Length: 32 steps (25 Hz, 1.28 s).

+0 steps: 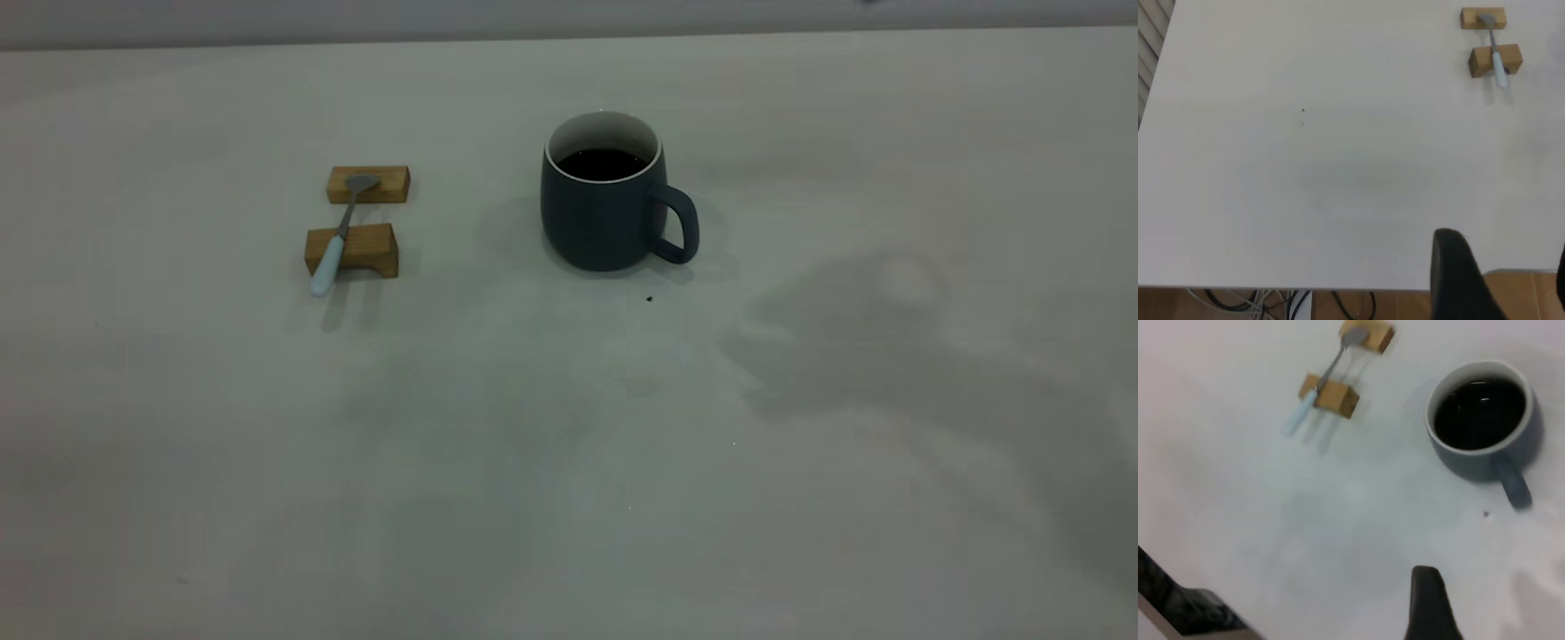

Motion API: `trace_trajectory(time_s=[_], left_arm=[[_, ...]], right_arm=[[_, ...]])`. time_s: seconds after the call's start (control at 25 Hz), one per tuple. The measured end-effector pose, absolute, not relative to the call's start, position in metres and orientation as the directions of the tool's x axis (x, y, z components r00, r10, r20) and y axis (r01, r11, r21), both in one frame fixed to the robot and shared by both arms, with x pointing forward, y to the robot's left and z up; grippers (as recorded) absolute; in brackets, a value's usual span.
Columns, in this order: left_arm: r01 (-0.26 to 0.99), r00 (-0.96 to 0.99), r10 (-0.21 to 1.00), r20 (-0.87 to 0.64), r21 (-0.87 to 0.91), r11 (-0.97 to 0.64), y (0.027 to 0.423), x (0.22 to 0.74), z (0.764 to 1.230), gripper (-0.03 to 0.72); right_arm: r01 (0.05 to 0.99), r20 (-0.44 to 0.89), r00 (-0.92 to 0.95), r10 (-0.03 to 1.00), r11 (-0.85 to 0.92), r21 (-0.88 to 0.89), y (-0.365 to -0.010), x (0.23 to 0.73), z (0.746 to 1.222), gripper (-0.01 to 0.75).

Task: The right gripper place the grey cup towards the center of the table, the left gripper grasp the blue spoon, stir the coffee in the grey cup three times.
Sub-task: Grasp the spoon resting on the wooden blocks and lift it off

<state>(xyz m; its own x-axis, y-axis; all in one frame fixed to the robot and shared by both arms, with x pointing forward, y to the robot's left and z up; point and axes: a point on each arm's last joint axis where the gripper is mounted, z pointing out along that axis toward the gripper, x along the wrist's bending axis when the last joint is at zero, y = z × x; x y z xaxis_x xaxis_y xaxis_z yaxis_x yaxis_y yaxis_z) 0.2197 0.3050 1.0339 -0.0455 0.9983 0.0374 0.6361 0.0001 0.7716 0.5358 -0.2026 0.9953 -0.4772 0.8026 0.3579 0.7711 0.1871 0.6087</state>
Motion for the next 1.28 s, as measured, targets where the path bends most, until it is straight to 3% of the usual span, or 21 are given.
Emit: trace_trajectory(time_s=[0.24, 0.44, 0.6, 1.28], left_arm=[[0.636, -0.045, 0.998, 0.037, 0.772, 0.0, 0.305, 0.22, 1.034, 0.436], [0.636, -0.045, 0.998, 0.037, 0.772, 0.0, 0.305, 0.22, 1.034, 0.436], [0.636, -0.045, 0.998, 0.037, 0.772, 0.0, 0.305, 0.22, 1.034, 0.436], [0.636, -0.045, 0.998, 0.037, 0.772, 0.0, 0.305, 0.22, 1.034, 0.436]], right_arm=[[0.834, 0.312, -0.383, 0.869, 0.18, 0.522, -0.23, 0.438, 1.047, 0.537], [0.878, 0.136, -0.216, 0.967, 0.131, 0.46, -0.266, 0.361, 1.056, 0.537], [0.878, 0.072, -0.068, 0.995, 0.025, 0.478, -0.287, 0.313, 1.051, 0.537], [0.586, 0.049, -0.054, 0.997, -0.008, 0.811, -0.296, 0.241, 1.039, 0.535]])
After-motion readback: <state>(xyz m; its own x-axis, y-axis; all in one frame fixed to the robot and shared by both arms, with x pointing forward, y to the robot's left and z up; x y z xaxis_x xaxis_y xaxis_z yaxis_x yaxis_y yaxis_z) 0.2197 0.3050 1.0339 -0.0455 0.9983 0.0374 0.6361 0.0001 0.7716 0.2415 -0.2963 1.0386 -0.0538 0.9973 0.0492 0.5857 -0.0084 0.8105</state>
